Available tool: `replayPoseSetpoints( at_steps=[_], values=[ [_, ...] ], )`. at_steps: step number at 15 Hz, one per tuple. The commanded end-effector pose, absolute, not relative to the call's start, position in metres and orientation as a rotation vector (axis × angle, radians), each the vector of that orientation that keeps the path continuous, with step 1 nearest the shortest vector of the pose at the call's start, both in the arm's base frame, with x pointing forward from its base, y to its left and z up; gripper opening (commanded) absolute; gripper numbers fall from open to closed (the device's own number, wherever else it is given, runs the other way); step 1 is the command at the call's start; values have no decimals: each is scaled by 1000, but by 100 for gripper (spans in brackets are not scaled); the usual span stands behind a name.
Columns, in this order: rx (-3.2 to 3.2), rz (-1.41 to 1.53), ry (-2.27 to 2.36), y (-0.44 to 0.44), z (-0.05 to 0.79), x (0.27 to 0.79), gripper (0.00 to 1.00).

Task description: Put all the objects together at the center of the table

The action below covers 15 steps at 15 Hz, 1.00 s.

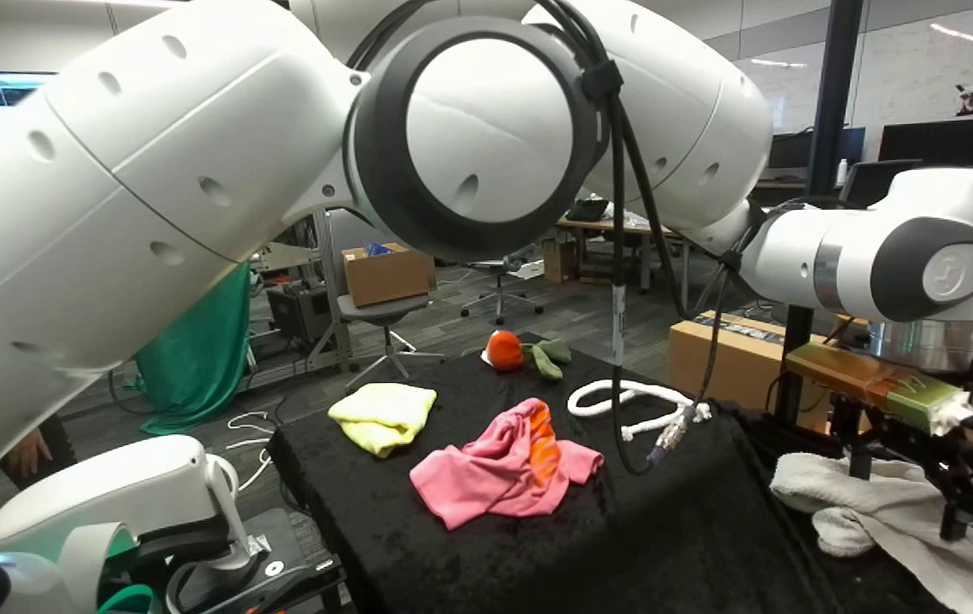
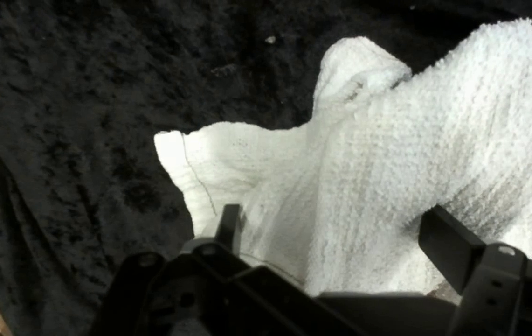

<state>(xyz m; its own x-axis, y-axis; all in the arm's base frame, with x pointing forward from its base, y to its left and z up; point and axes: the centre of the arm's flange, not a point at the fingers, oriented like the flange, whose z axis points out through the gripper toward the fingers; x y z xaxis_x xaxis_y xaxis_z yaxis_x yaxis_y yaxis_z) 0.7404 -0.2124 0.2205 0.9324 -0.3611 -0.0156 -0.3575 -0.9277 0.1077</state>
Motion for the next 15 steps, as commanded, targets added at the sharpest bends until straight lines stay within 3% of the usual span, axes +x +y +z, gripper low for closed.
replayPoseSetpoints(
  at_steps=[1, 3, 6, 7, 10, 13, 15],
  values=[
    [2991, -55, -587, -214, 223, 754, 85],
    [2992, -65, -588, -214, 224, 753, 61],
    [2991, -72, -586, -214, 224, 753, 46],
    [2993, -76, -584, -214, 224, 753, 31],
    [2991, -94, -575, -214, 226, 753, 8],
    [2989, -135, -559, -214, 227, 750, 0],
    [3004, -260, -527, -211, 239, 741, 3]
  ],
)
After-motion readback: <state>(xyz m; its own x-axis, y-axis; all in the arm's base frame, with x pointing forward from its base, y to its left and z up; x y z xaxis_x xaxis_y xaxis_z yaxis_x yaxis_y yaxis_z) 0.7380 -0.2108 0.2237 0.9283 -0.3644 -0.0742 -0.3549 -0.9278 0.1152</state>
